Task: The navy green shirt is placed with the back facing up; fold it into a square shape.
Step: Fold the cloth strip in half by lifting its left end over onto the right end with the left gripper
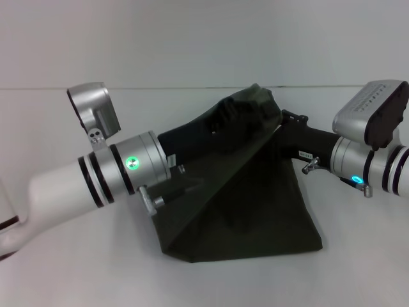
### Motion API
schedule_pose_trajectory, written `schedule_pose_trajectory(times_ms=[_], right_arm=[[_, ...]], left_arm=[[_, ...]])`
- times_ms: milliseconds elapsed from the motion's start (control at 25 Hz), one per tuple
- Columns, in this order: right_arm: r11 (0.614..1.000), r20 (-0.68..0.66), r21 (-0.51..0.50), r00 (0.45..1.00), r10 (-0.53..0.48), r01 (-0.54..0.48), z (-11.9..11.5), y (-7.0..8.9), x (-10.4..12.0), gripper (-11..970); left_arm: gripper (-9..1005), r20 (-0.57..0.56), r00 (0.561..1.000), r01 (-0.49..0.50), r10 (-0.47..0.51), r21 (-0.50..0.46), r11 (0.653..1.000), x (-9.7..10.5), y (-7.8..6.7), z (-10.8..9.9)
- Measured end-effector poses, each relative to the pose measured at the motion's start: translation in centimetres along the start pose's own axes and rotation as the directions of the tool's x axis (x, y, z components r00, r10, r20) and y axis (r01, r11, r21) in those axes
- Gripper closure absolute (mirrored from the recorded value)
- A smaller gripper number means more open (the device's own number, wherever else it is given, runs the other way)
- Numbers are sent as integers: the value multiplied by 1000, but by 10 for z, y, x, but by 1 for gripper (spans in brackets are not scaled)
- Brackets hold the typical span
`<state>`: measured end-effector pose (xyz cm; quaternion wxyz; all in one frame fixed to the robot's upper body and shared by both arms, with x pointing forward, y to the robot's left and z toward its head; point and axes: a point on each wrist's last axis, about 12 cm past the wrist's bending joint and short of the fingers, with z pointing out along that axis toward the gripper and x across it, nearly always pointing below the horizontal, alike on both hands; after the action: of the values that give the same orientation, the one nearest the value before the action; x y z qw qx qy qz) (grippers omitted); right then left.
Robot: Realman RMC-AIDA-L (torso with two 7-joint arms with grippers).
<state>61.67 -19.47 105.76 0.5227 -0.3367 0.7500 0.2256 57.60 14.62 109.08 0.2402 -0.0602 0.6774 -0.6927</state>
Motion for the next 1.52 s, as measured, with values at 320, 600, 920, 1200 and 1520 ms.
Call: schedule_pose_trajectory(times_ms=[320, 600, 920, 1200, 1520], right_arm=[[998, -24, 56, 1000, -3, 4, 2, -7, 0, 46], [990, 3, 132, 999, 44, -44, -1, -17, -2, 47], [968, 61, 221, 992, 110, -121, -17, -31, 4, 47], [969, 63, 217, 992, 107, -118, -18, -31, 4, 45], [976, 44, 191, 994, 101, -107, -20, -26, 11, 46]], left_arm=[[981, -14, 1000, -9, 8, -57, 998, 14, 11, 8], [982, -20, 1000, 2, -4, -103, 995, 28, 21, 14], [982, -14, 999, 33, -35, -140, 990, 40, 29, 14], [982, -13, 999, 29, -31, -139, 990, 40, 29, 14], [981, -2, 1000, 20, -20, -133, 991, 35, 28, 12]])
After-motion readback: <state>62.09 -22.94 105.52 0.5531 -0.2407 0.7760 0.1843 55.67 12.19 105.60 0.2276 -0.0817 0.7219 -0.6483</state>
